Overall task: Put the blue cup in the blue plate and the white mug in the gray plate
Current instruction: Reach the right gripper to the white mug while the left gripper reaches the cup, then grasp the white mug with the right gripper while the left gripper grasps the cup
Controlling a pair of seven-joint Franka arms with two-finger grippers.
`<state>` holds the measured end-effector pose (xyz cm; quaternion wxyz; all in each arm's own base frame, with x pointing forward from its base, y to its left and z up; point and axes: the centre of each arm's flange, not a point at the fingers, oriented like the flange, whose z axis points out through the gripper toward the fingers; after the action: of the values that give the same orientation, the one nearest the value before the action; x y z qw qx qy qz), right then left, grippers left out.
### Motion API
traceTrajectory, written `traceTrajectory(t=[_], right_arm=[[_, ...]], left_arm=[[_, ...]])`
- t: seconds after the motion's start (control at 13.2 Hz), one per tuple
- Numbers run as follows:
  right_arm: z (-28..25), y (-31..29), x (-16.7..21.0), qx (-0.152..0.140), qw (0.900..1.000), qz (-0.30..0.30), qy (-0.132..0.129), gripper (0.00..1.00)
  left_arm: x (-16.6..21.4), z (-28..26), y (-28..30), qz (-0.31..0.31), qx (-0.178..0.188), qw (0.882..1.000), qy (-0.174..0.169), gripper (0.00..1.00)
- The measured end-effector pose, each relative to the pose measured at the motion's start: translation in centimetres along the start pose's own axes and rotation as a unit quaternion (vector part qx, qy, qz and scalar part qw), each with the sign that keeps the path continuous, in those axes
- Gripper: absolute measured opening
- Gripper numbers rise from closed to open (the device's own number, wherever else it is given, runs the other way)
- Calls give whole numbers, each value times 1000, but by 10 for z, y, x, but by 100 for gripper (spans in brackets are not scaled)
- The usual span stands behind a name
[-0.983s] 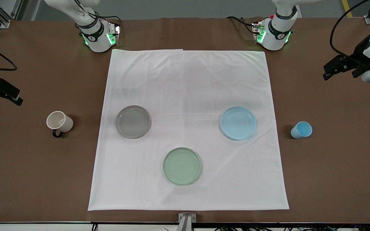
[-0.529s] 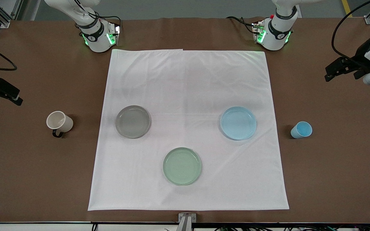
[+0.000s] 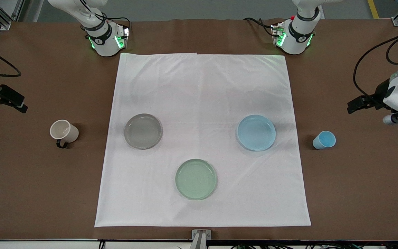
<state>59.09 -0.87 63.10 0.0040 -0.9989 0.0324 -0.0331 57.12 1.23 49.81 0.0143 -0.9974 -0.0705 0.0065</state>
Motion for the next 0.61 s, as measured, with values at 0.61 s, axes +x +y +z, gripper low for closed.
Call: traceTrajectory(t=[0.61], right_arm=[[244,66,39,-9,997,-9,-82,100]], left_arm=[[21,193,-39,-36,-16,999,17,94]])
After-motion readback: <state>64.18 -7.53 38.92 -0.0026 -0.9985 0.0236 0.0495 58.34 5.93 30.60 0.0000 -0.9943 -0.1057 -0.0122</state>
